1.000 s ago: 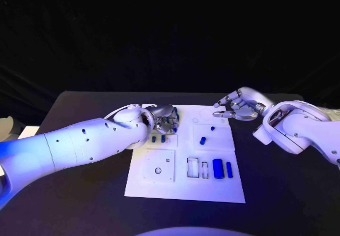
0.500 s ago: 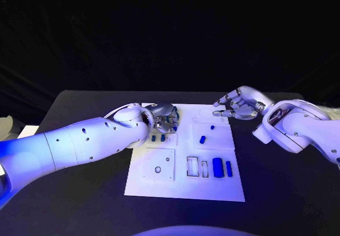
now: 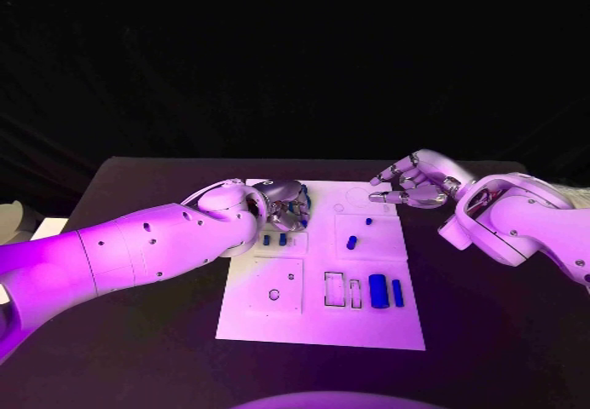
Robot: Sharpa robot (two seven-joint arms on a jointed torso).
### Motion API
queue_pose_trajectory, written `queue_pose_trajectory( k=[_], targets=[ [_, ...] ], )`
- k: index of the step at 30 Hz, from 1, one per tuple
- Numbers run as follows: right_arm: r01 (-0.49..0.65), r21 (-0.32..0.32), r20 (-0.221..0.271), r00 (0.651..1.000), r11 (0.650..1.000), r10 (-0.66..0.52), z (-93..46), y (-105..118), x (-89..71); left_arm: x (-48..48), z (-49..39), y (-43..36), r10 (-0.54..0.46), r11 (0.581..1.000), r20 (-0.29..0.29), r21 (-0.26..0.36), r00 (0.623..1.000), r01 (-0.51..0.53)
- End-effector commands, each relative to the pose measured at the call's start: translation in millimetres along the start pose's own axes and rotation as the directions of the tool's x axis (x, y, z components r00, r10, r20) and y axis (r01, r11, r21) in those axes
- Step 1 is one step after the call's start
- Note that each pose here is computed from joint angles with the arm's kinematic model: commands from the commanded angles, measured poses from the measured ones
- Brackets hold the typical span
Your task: Assemble the parts on the task board
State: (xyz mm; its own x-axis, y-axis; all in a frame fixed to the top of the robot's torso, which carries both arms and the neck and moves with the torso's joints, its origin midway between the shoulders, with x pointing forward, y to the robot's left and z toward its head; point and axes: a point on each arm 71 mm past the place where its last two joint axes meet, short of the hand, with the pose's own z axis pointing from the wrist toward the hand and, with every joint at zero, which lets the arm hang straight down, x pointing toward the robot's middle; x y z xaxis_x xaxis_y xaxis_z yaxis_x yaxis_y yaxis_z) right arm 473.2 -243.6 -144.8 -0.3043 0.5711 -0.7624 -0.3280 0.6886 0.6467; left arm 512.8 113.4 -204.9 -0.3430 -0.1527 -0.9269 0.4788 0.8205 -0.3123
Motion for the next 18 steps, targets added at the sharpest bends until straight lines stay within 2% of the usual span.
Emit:
queue_pose_trajectory(
  k=[1,10,18],
  targets=[
    [0.002,-0.009,-0.015,1.0,1.0,-0.002,0.0,1.2,1.6,10.1,0.0,-2.3,0.0,1.0,-0.054,0.009,0.999,0.001],
    [0.002,-0.009,-0.017,1.0,1.0,-0.002,0.0,1.2,1.7,8.9,0.3,-2.6,-0.011,1.0,-0.037,0.015,0.999,0.012],
    [0.002,-0.009,-0.016,1.0,1.0,-0.002,-0.2,1.1,1.6,4.5,-1.1,-0.5,-0.034,0.999,0.009,0.011,0.999,0.033]
  ],
)
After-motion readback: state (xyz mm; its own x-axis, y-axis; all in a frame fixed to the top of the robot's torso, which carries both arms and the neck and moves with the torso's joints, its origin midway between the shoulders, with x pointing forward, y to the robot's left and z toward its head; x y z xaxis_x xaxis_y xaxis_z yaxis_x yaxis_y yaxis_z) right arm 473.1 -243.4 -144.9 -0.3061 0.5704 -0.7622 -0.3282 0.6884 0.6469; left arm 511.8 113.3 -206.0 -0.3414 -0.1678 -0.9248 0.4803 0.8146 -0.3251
